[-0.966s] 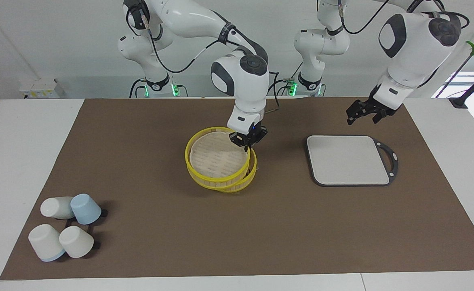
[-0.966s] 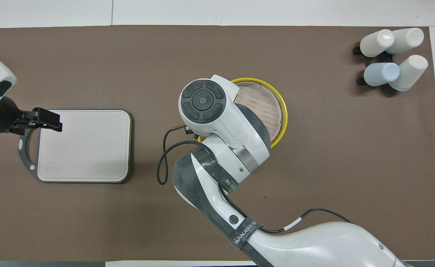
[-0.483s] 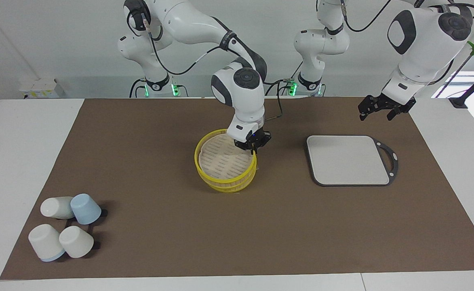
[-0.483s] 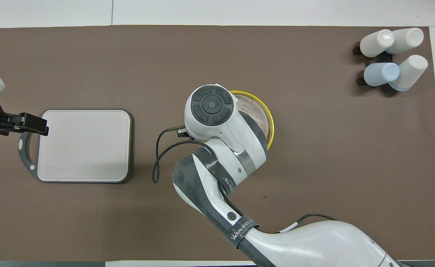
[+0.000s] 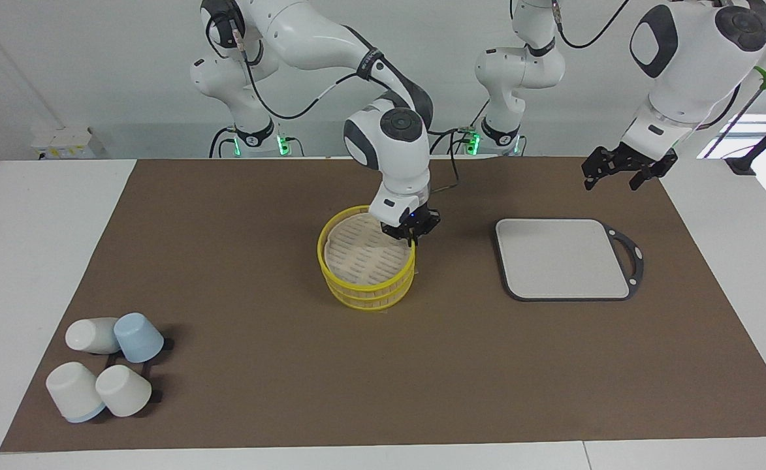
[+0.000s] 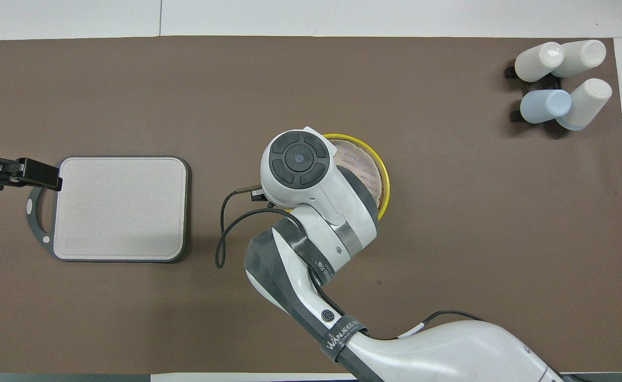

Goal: Place bun in steamer

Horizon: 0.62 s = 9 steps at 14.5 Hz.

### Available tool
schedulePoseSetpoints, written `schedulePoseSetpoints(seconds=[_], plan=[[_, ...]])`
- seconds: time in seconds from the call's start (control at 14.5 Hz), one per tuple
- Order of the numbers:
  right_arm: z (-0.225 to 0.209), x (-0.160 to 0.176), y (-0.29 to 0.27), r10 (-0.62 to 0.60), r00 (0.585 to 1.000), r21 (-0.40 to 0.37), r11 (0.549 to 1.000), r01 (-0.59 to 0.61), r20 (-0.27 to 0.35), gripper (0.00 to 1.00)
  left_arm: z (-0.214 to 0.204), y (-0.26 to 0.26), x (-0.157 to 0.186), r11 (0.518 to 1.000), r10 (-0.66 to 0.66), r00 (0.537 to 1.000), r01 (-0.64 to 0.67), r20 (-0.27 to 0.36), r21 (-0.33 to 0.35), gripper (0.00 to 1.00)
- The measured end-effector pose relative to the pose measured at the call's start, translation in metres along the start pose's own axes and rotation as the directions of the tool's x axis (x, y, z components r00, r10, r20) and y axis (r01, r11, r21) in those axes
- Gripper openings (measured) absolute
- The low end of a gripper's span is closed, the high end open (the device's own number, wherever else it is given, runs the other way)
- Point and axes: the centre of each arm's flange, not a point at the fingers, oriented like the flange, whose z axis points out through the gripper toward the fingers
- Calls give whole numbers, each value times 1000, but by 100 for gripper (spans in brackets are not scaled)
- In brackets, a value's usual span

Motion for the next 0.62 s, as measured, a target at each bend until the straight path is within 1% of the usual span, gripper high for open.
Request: schedulePoseSetpoints(seconds=[0.14, 0.34, 0.41, 0.62], plan=[[5, -6, 0, 3, 1000, 1, 1000, -3, -20, 9, -7, -3, -1, 1000, -7, 1000, 7, -1, -6, 100], [4, -9, 1, 4, 999, 9, 1000, -4, -34, 9, -10, -5, -3, 1000, -10, 1000, 10, 4, -10, 100], [6, -10, 1, 8, 999, 13, 1000, -8, -31, 15, -10, -5, -3, 1000, -9, 1000, 9, 4, -11, 100], [6, -13, -5, 9, 999, 20, 1000, -8, -32, 44, -10, -4, -3, 1000, -9, 1000, 9, 4, -17, 100]])
